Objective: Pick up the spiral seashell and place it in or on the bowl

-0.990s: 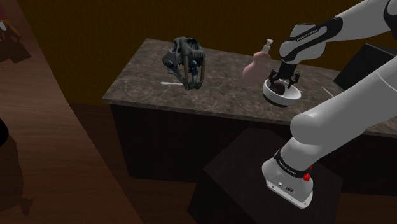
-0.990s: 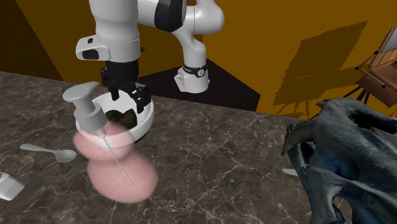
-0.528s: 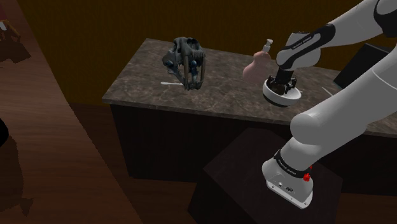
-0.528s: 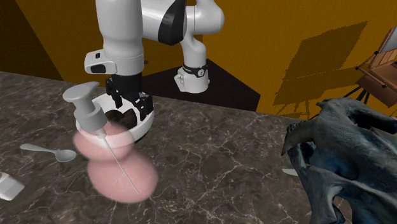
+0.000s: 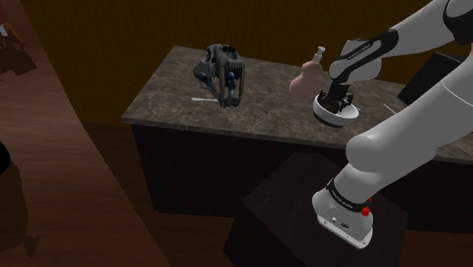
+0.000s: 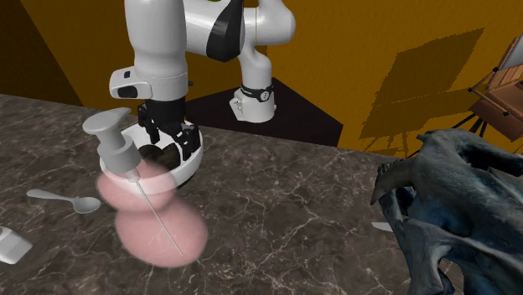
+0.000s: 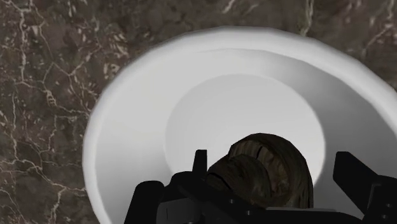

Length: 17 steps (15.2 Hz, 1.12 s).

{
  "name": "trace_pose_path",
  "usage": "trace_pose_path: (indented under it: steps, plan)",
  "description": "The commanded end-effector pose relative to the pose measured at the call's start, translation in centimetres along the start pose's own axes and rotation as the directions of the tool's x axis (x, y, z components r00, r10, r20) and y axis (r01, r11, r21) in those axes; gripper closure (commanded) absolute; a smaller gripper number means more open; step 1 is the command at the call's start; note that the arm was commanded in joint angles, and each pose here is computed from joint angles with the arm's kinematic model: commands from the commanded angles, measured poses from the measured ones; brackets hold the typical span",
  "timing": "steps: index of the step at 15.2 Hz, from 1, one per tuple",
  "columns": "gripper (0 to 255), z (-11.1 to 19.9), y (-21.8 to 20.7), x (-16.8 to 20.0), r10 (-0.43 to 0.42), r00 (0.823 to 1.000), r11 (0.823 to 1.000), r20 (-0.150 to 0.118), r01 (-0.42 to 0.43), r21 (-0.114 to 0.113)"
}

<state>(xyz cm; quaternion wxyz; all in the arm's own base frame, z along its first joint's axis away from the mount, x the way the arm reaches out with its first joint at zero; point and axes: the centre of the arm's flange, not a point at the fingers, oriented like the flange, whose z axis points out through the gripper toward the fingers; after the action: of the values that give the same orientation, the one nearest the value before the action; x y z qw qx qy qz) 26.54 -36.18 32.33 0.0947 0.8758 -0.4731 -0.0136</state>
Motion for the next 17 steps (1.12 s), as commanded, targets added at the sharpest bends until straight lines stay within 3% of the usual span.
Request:
trace_pose_path:
  steps: [1,10,17]
  plan:
    - [255,0.6,-0.1,-0.2,-0.004,1.000,1.000,0.014,0.004,-0.004]
    - [255,0.6,-0.2,-0.3,-0.004,1.000,1.000,0.014,0.004,-0.004]
    - [255,-3.0,0.4,0.0,-0.004,1.000,1.000,0.014,0.004,-0.004]
